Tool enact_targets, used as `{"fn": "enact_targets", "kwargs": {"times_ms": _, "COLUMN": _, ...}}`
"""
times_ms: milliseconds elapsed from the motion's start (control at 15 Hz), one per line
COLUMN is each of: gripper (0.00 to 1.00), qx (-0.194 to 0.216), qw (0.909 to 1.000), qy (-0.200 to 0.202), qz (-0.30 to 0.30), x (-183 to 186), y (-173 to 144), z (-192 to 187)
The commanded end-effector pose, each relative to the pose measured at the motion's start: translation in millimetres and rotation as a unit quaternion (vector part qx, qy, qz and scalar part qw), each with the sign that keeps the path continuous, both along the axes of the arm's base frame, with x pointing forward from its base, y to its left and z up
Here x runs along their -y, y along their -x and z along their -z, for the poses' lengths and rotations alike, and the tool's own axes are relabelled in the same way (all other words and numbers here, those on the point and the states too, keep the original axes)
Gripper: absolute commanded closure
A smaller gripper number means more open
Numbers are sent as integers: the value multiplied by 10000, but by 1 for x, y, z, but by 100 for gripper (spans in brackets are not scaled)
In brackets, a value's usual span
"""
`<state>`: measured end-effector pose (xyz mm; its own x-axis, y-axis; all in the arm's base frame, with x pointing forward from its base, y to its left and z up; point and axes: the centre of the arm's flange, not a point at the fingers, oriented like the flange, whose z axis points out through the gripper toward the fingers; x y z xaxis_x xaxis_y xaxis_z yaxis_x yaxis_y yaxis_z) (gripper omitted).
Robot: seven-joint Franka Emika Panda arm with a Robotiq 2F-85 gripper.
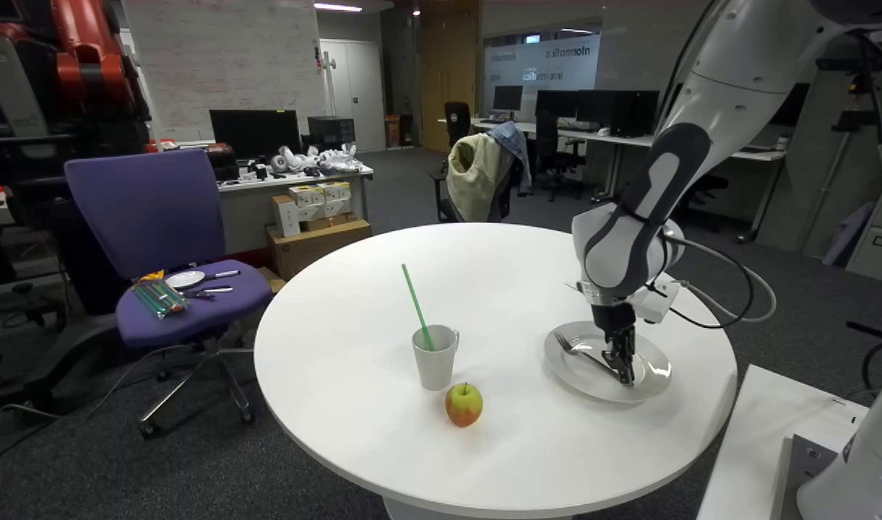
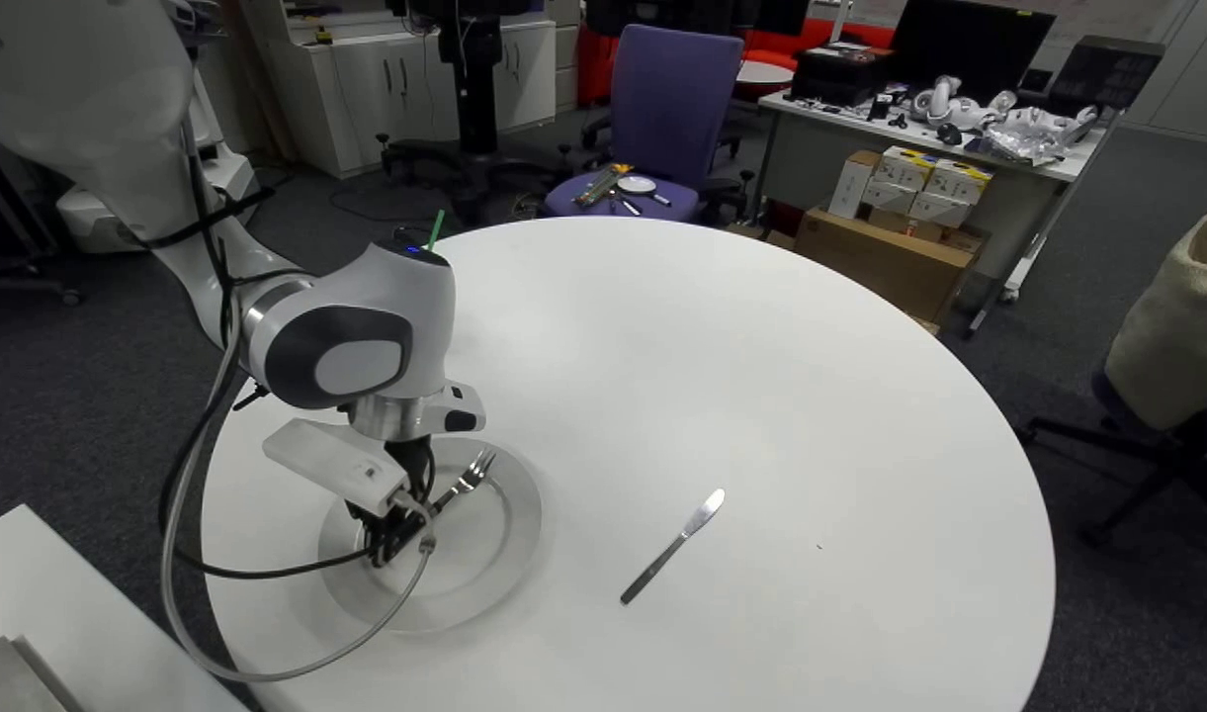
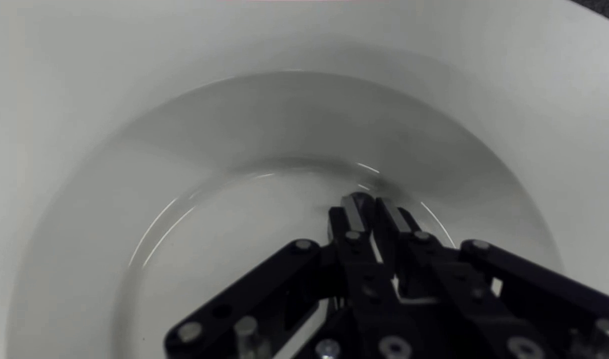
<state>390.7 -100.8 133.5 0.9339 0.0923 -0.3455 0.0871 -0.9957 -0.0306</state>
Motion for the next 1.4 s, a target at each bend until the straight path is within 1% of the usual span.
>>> {"fn": "enact_targets", "kwargs": {"times_ms": 0, "gripper": 82, "qx": -102, "qw": 9999, "qy": -32, "qz": -68, "x": 8, "y": 7, "z": -8}}
{"fn": "enact_targets", "kwargs": {"times_ms": 67, "gripper": 81, "qx": -101, "qw": 9999, "qy": -30, "qz": -67, "x": 8, "y": 7, "z": -7}}
{"fn": "enact_targets", "kwargs": {"times_ms": 133, "gripper": 77, "qx": -101, "qw": 9999, "qy": -28, "qz": -65, "x": 8, "y": 7, "z": -7}}
{"fn": "enact_targets", "kwargs": {"times_ms": 267, "gripper": 81, "qx": -104, "qw": 9999, "qy": -27, "qz": -60, "x": 8, "y": 7, "z": -7}}
{"fn": "enact_targets", "kwargs": {"times_ms": 400, "gripper": 78, "qx": -107, "qw": 9999, "qy": -27, "qz": -60, "x": 8, "y": 7, "z": -7}}
{"fn": "enact_targets", "kwargs": {"times_ms": 467, "gripper": 55, "qx": -102, "qw": 9999, "qy": -21, "qz": -80, "x": 8, "y": 8, "z": -8}}
{"fn": "enact_targets", "kwargs": {"times_ms": 600, "gripper": 53, "qx": -15, "qw": 9999, "qy": 25, "qz": -158, "x": 4, "y": 11, "z": -13}}
{"fn": "enact_targets", "kwargs": {"times_ms": 733, "gripper": 39, "qx": 49, "qw": 9996, "qy": -21, "qz": -269, "x": -1, "y": 17, "z": -18}}
{"fn": "enact_targets", "kwargs": {"times_ms": 800, "gripper": 31, "qx": 118, "qw": 9994, "qy": -31, "qz": -332, "x": -4, "y": 22, "z": -23}}
{"fn": "enact_targets", "kwargs": {"times_ms": 933, "gripper": 18, "qx": 249, "qw": 9986, "qy": -44, "qz": -468, "x": -7, "y": 31, "z": -35}}
{"fn": "enact_targets", "kwargs": {"times_ms": 1067, "gripper": 16, "qx": 350, "qw": 9979, "qy": -55, "qz": -547, "x": -7, "y": 36, "z": -47}}
{"fn": "enact_targets", "kwargs": {"times_ms": 1133, "gripper": 13, "qx": 396, "qw": 9977, "qy": -53, "qz": -554, "x": -6, "y": 38, "z": -51}}
{"fn": "enact_targets", "kwargs": {"times_ms": 1200, "gripper": 17, "qx": 426, "qw": 9977, "qy": -54, "qz": -520, "x": -3, "y": 37, "z": -56}}
{"fn": "enact_targets", "kwargs": {"times_ms": 1267, "gripper": 19, "qx": 471, "qw": 9978, "qy": -21, "qz": -465, "x": 0, "y": 36, "z": -59}}
{"fn": "enact_targets", "kwargs": {"times_ms": 1333, "gripper": 18, "qx": 480, "qw": 9980, "qy": -16, "qz": -410, "x": 5, "y": 34, "z": -61}}
